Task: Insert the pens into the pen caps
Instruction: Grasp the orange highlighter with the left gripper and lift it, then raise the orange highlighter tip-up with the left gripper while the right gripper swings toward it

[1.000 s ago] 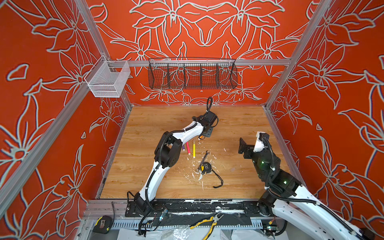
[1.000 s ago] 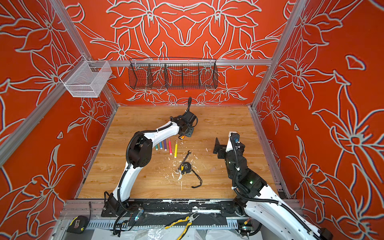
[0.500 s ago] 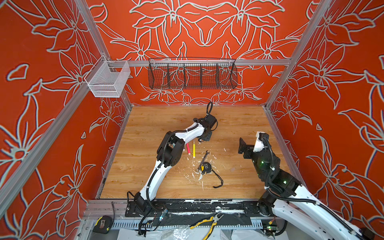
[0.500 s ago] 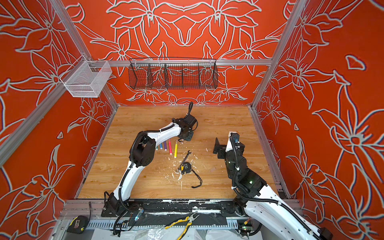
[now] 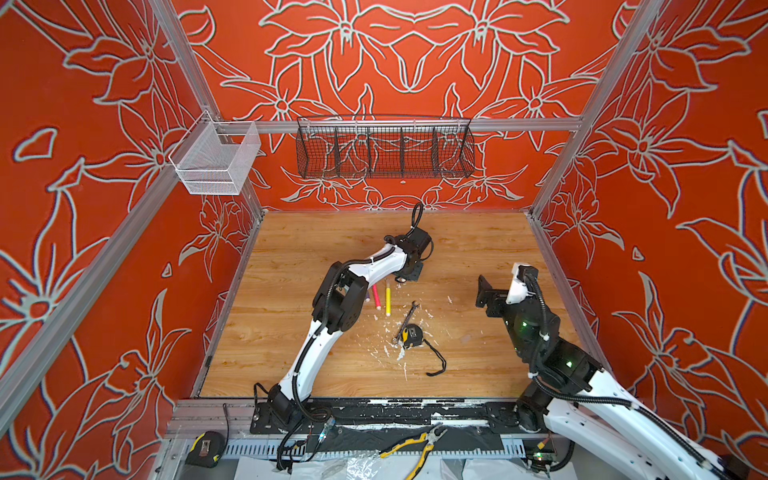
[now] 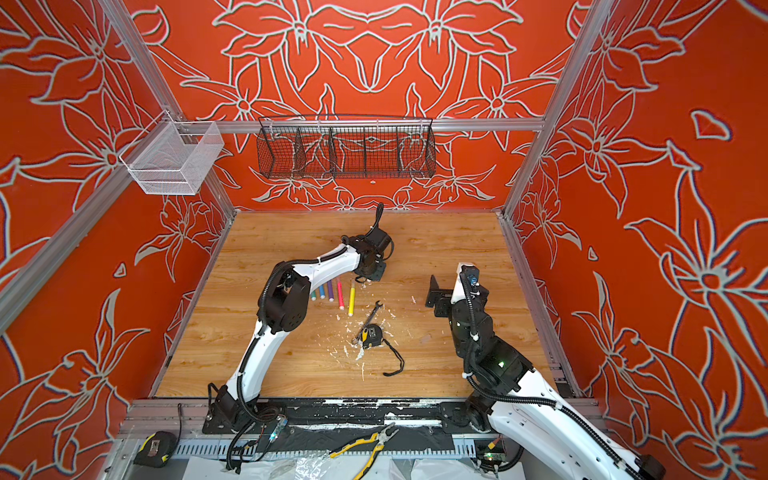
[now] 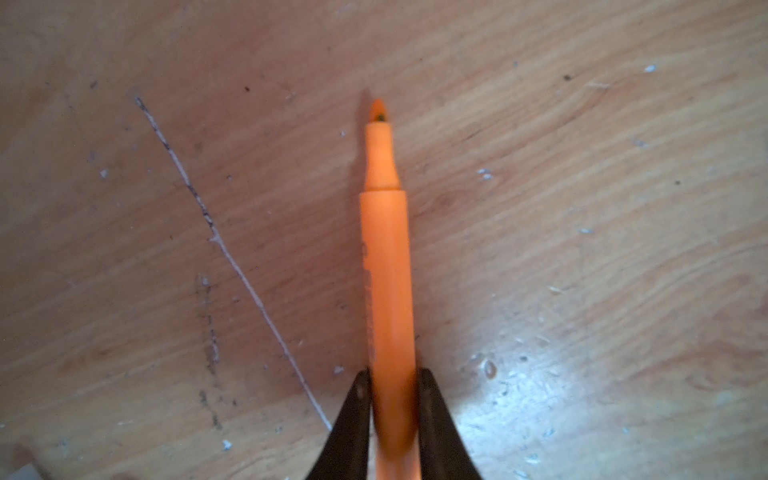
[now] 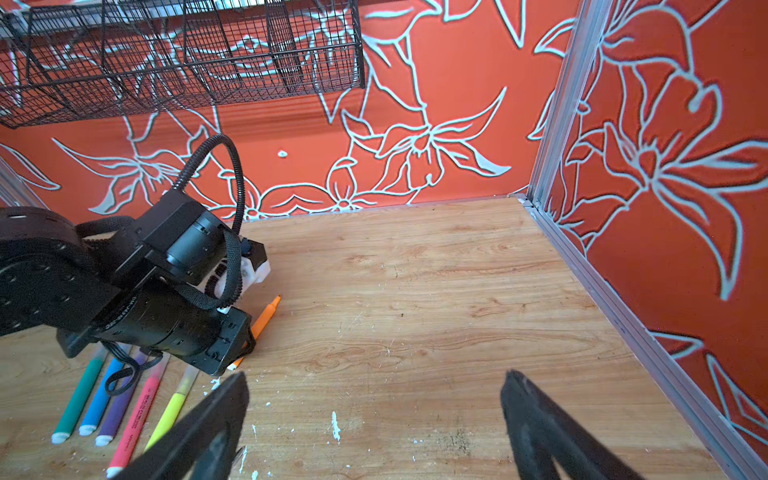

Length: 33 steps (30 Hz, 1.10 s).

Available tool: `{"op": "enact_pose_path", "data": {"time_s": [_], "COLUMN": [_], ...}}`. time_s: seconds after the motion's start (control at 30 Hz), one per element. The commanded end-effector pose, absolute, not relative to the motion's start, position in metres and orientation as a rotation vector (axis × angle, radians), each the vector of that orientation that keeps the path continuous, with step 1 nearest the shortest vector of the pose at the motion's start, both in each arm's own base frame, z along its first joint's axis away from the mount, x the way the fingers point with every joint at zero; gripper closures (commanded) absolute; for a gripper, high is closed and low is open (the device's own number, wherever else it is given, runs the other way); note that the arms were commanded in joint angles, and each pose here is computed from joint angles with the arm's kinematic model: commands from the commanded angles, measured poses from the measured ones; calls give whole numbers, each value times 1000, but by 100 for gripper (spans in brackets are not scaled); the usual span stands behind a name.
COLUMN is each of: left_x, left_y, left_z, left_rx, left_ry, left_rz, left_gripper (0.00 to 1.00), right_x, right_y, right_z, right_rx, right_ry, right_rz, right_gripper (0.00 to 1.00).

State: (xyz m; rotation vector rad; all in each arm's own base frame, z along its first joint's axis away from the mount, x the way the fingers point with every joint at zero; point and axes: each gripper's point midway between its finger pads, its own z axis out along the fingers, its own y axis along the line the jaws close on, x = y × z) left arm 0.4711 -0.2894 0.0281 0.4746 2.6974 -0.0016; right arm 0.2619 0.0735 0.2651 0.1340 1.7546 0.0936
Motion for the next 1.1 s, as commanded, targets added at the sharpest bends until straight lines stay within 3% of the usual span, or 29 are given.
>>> {"op": "enact_pose_path", "data": {"time_s": [0.0, 0.1, 0.23, 0.47, 0.6, 0.83, 1.07], "left_x": [462, 463, 463, 444, 420, 367, 320], "left_y": [-272, -273, -280, -291, -288, -290, -307], "left_z": [4, 4, 23, 103, 152, 228, 259], "left_rx": [503, 510, 526, 510, 503, 551, 724], "left_ry": [2786, 2784, 2757, 2582, 2456, 2210, 1958], "left_rz": [42, 17, -47, -277, -325, -396, -437], "left_gripper": [86, 95, 98, 100, 100, 100, 100], "right_x": [264, 266, 267, 264, 262, 268, 266], "right_y": [77, 81, 83, 81, 86, 115, 178], "right_z": [261, 261, 261, 264, 270, 280, 296], "right_rx": [158, 168, 193, 265, 279, 235, 123], "right_ry": [1744, 1741, 1734, 1697, 1683, 1740, 1737], "right_rz": [139, 169, 204, 280, 347, 488, 839], "right_gripper": [4, 4, 5, 6, 8, 21, 23]}}
